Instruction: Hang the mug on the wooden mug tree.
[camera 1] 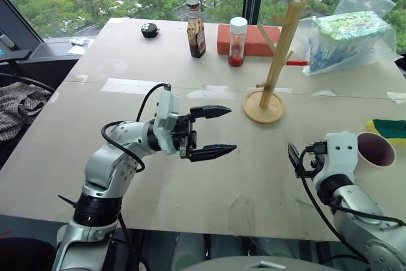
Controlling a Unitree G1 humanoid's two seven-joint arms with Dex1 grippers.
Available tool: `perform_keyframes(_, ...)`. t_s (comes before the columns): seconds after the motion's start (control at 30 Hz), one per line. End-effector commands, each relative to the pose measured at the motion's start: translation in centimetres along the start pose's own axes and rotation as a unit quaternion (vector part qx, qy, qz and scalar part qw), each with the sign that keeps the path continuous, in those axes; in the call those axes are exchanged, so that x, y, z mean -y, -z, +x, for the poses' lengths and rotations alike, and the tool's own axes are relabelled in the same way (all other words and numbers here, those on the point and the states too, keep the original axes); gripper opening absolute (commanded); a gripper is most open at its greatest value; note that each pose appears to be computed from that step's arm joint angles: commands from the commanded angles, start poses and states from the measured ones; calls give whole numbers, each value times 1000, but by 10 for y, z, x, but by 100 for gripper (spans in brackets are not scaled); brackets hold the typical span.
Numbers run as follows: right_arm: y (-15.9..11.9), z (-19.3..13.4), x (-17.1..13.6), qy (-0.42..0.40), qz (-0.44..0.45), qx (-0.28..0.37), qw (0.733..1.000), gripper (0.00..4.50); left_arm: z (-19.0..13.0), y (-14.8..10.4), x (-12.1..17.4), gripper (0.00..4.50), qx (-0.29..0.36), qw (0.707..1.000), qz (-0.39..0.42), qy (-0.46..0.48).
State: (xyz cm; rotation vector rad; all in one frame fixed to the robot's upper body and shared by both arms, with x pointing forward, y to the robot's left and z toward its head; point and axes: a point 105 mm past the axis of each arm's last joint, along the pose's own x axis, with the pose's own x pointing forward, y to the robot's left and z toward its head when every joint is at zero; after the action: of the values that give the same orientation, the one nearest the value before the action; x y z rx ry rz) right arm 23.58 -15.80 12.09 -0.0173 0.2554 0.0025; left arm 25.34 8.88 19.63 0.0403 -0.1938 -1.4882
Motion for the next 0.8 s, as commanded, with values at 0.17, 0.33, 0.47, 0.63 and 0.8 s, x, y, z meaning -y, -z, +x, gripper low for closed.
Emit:
perform_keyframes(0.17, -1, 5, 9, 88, 26, 29, 995, 433, -1, -5, 2, 450, -9, 1000, 12, 12)
perform_keyframes(0.33, 2, 12, 14, 122, 34, 39, 991, 433, -3, -7, 1, 450, -15, 1000, 11, 15)
perform_keyframes(0.47, 2, 30, 33, 185, 41, 51, 981, 433, -7, -10, -1, 450, -27, 999, 9, 24)
perform_keyframes(0.63, 4, 42, 47, 226, 38, 61, 971, 433, -8, -13, 0, 450, -30, 999, 13, 23)
perform_keyframes(0.8, 8, 46, 63, 266, 18, 65, 962, 301, -9, -14, 1, 450, -31, 999, 15, 14)
